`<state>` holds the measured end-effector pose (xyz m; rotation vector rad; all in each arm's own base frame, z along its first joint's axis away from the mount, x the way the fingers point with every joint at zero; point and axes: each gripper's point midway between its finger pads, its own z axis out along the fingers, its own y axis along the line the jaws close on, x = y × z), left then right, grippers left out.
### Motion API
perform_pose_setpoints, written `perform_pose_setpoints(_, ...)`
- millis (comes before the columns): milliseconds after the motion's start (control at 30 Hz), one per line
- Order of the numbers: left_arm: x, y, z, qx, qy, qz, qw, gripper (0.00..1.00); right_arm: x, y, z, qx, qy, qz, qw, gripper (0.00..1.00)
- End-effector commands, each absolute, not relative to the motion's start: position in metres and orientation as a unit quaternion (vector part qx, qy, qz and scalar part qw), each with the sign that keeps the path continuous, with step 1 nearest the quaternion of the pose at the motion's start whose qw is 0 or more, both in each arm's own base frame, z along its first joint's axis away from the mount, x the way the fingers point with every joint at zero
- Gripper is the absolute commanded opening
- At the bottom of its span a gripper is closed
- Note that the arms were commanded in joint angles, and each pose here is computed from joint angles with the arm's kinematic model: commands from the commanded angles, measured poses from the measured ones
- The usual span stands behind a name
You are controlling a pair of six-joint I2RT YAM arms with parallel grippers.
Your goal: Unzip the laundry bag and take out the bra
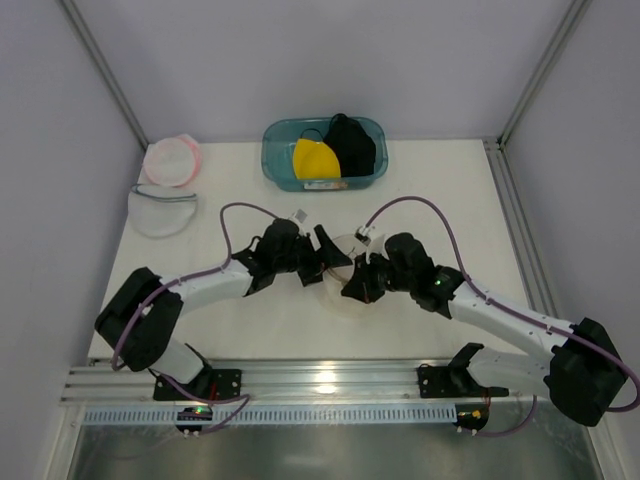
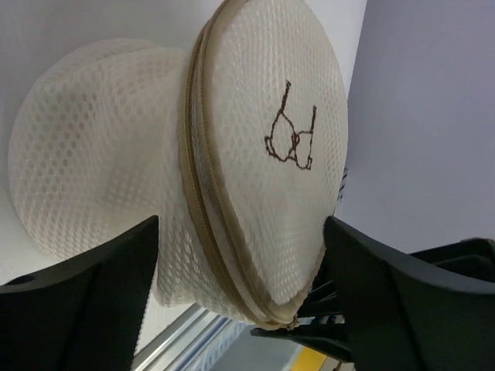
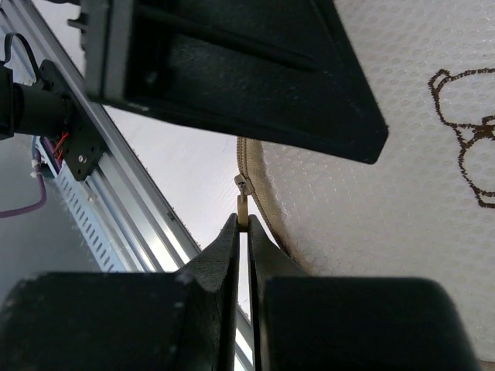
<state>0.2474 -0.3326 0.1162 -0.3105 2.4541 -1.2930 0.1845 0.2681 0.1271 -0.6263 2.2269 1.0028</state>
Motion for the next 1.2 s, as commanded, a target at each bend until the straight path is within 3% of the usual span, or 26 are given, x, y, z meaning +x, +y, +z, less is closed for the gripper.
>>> perform_pose_setpoints(0,0.267,-0.344,0.138,-0.12,0.841,-0.484,0.21,0.8,0.18,0.278,0.139,-0.265,0.819,0.4,0.316,0.04)
perform_pose_setpoints(67,0.271,-0.346,0.138,-0.12,0.839,-0.485,0.214,0.63,0.179,0.276,0.135,-0.268,0.824,0.389,0.312,0.04)
perform_pose_setpoints(100,0.272,-0.347,0.135,-0.119,0.841,-0.483,0.212,0.39,0.18,0.274,0.134,-0.265,0.829,0.379,0.314,0.04)
perform_pose_setpoints(167,0.276,-0.349,0.134,-0.119,0.843,-0.479,0.214,0.08,0.18,0.269,0.129,-0.263,0.839,0.361,0.311,0.04)
perform_pose_setpoints(233,0.276,-0.347,0.129,-0.117,0.85,-0.466,0.215,0.0,0.178,0.266,0.126,-0.261,0.845,0.352,0.306,0.04)
perform_pose_setpoints(500,0.288,-0.333,0.122,-0.105,0.865,-0.43,0.238,0.0,0.169,0.233,0.083,-0.229,0.904,0.259,0.25,0.04)
perform_pose_setpoints(600,0.293,-0.327,0.122,-0.092,0.87,-0.42,0.242,0.0,0.176,0.206,0.061,-0.187,0.94,0.172,0.229,0.04)
perform_pose_setpoints(967,0.293,-0.33,0.118,0.044,0.892,-0.407,0.193,0.0,0.241,0.15,0.078,-0.055,0.939,-0.016,0.339,0.04)
perform_pose_setpoints(1133,0.293,-0.335,0.109,0.105,0.891,-0.408,0.168,0.0,0.267,0.138,0.079,-0.013,0.934,-0.046,0.355,0.04)
perform_pose_setpoints(1167,0.295,-0.335,0.109,0.104,0.89,-0.411,0.169,0.04,0.269,0.139,0.079,-0.014,0.933,-0.047,0.356,0.04)
